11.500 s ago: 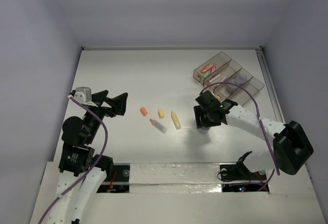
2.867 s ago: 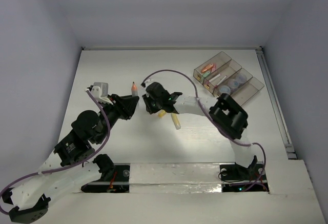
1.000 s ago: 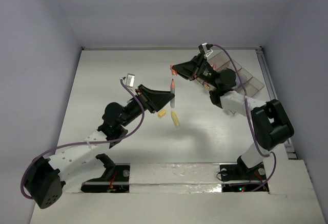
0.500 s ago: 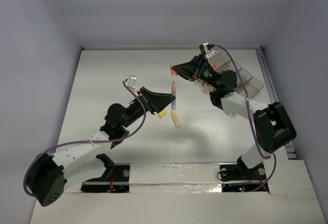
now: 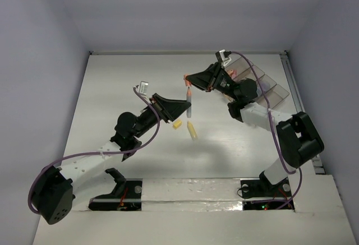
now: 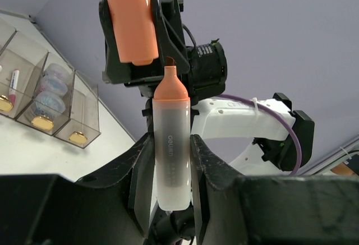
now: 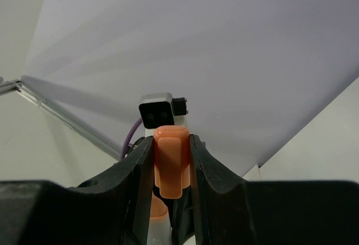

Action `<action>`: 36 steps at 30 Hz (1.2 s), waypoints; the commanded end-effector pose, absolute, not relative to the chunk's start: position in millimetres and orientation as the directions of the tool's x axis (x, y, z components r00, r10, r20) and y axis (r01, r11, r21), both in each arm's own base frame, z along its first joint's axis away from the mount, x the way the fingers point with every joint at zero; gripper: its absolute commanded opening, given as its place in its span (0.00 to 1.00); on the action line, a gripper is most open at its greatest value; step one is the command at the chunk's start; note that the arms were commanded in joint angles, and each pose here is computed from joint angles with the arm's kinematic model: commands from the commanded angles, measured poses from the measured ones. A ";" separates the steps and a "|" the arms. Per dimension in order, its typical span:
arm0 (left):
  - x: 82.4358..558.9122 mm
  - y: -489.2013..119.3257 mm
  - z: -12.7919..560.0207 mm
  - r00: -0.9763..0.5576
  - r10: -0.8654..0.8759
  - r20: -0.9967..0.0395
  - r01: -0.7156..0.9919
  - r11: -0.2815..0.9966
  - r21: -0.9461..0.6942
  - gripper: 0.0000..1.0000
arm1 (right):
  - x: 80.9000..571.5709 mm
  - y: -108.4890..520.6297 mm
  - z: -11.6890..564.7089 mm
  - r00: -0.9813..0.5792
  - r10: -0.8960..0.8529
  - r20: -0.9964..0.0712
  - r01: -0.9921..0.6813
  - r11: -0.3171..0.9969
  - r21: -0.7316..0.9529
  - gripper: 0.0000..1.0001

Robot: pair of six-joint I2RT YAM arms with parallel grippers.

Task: Sort the stationery into containers
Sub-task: Close the pen cap on the pen.

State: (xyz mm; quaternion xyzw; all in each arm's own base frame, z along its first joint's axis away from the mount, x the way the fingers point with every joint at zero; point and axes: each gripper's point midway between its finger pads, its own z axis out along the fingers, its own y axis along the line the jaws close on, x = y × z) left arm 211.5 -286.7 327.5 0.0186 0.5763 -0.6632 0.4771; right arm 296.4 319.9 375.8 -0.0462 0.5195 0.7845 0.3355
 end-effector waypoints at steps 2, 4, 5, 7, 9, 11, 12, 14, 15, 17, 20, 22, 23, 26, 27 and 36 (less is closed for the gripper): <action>204.4 -278.0 355.6 -0.495 -0.651 -0.576 0.719 0.065 -0.692 0.00 | 233.6 291.1 439.6 -0.556 0.597 -0.578 -0.830 -0.364 0.423 0.21; 204.6 -278.5 355.0 -0.498 -0.649 -0.574 0.717 0.063 -0.694 0.00 | 233.2 290.9 440.1 -0.554 0.598 -0.579 -0.831 -0.363 0.421 0.21; 204.7 -279.3 353.9 -0.503 -0.646 -0.574 0.715 0.062 -0.697 0.00 | 233.5 290.8 439.8 -0.555 0.599 -0.578 -0.831 -0.363 0.422 0.21; 204.9 -280.2 351.2 -0.510 -0.643 -0.572 0.711 0.060 -0.701 0.00 | 233.5 290.4 440.6 -0.551 0.603 -0.577 -0.833 -0.361 0.419 0.21; 204.7 -280.6 349.3 -0.515 -0.642 -0.568 0.708 0.055 -0.704 0.00 | 233.8 290.2 441.5 -0.550 0.605 -0.575 -0.834 -0.361 0.418 0.21; 204.1 -281.2 346.5 -0.522 -0.638 -0.566 0.704 0.052 -0.708 0.00 | 232.8 289.2 443.8 -0.546 0.610 -0.575 -0.837 -0.361 0.412 0.21; 203.9 -281.0 345.6 -0.524 -0.637 -0.565 0.703 0.052 -0.710 0.00 | 232.9 288.8 444.8 -0.543 0.613 -0.574 -0.839 -0.360 0.409 0.21; 203.5 -281.0 344.1 -0.525 -0.636 -0.566 0.702 0.052 -0.710 0.00 | 233.4 288.9 445.8 -0.542 0.615 -0.573 -0.839 -0.361 0.407 0.21; 203.6 -280.8 344.2 -0.525 -0.637 -0.564 0.701 0.052 -0.711 0.00 | 233.7 288.7 446.7 -0.541 0.617 -0.571 -0.840 -0.361 0.406 0.21; 203.4 -280.6 342.6 -0.527 -0.636 -0.564 0.699 0.053 -0.713 0.00 | 234.2 288.5 448.1 -0.541 0.620 -0.569 -0.840 -0.362 0.404 0.21; 203.5 -280.1 340.5 -0.527 -0.636 -0.563 0.696 0.056 -0.716 0.00 | 234.1 288.5 449.7 -0.542 0.619 -0.568 -0.839 -0.366 0.403 0.22; 203.9 -279.4 339.5 -0.526 -0.638 -0.563 0.694 0.061 -0.717 0.00 | 232.9 288.2 449.8 -0.542 0.618 -0.570 -0.840 -0.366 0.401 0.22; 203.9 -279.3 340.2 -0.522 -0.638 -0.566 0.697 0.063 -0.714 0.00 | 232.5 288.2 449.1 -0.541 0.617 -0.572 -0.840 -0.365 0.402 0.22; 204.3 -279.2 340.6 -0.520 -0.639 -0.567 0.698 0.064 -0.713 0.00 | 231.4 287.2 448.4 -0.541 0.618 -0.570 -0.840 -0.363 0.404 0.22; 204.5 -279.5 340.8 -0.520 -0.639 -0.567 0.698 0.065 -0.713 0.00 | 231.3 286.9 448.6 -0.539 0.621 -0.570 -0.841 -0.361 0.402 0.22; 204.7 -278.7 342.9 -0.517 -0.644 -0.564 0.699 0.063 -0.712 0.00 | 227.0 285.5 449.5 -0.532 0.619 -0.578 -0.846 -0.360 0.393 0.22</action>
